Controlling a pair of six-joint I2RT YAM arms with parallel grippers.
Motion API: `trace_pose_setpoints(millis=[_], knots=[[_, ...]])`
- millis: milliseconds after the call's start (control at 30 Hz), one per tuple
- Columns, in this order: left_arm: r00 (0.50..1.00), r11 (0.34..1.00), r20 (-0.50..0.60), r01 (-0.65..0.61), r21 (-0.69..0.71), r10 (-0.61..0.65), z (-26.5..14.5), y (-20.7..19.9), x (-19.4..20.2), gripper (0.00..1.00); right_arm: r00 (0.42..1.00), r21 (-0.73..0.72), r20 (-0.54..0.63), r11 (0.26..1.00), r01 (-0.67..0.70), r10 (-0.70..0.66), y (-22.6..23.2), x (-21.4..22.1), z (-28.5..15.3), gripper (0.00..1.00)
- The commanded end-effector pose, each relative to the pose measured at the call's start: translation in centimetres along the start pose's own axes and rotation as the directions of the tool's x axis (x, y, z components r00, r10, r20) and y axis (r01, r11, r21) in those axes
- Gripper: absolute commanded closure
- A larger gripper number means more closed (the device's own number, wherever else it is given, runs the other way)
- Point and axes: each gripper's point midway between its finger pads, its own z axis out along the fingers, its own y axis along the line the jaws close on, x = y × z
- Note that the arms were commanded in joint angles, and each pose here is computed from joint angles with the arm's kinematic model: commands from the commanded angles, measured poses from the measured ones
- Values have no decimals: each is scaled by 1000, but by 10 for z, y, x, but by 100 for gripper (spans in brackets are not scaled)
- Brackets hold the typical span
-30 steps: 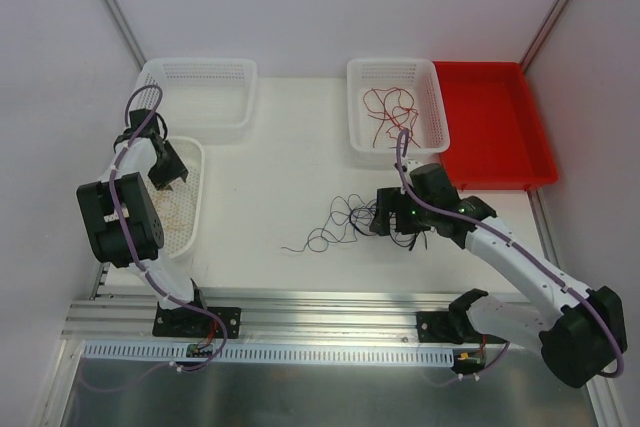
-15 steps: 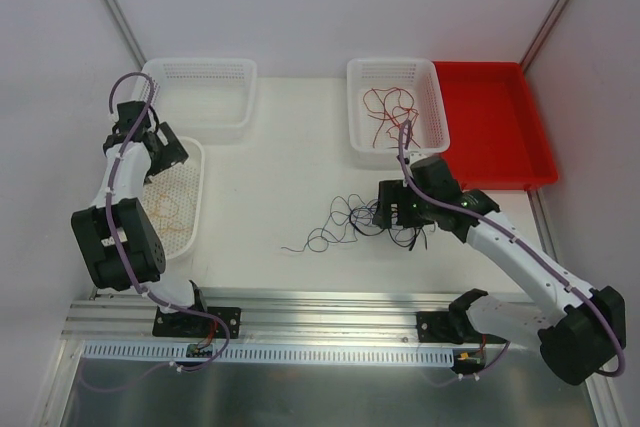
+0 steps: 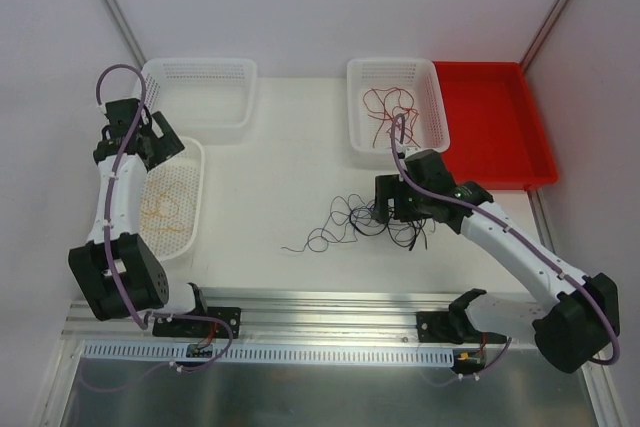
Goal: Untangle the cables
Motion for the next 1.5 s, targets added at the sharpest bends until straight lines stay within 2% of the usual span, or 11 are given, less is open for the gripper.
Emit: trace_pose_setpoints(millis=[0, 200, 300, 500, 733, 833, 967, 1067, 1233, 1267, 1467], knots=[[997, 993, 76, -31, 112, 23, -35, -23, -6, 1, 999, 36, -1, 999, 39, -39, -4, -6, 2, 15], [983, 940, 114, -169, 298, 141, -80, -79, 28, 1, 997, 37, -11, 996, 81, -81, -5, -11, 20, 16], [976, 861, 88, -217, 460, 199, -108, -112, 65, 1, 995, 25, -18, 994, 102, -101, -3, -13, 31, 18], [955, 721, -91, -149, 677, 283, -146, -141, 159, 1, 975, -120, 3, 968, 222, -223, 19, -20, 48, 26], [903, 732, -214, -144, 666, 372, -146, -136, 234, 1, 963, -205, -15, 944, 259, -268, 33, -21, 74, 40], [886, 755, -258, -142, 640, 386, -138, -129, 252, 1, 959, -237, -35, 935, 264, -280, 39, -19, 82, 54], [873, 761, -270, -160, 628, 406, -135, -127, 261, 1, 951, -258, -25, 921, 293, -309, 46, -23, 83, 86], [874, 762, -266, -163, 627, 406, -135, -128, 260, 1, 941, -274, 3, 905, 326, -338, 58, -33, 69, 99], [881, 764, -253, -168, 623, 401, -135, -129, 256, 1, 913, -293, 93, 866, 406, -397, 92, -65, 10, 99], [881, 764, -253, -167, 624, 399, -135, -130, 256, 1, 897, -277, 167, 854, 441, -409, 105, -92, -13, 99], [884, 761, -244, -170, 626, 398, -136, -133, 252, 1, 820, -286, 400, 794, 536, -410, 154, -151, -123, 99]])
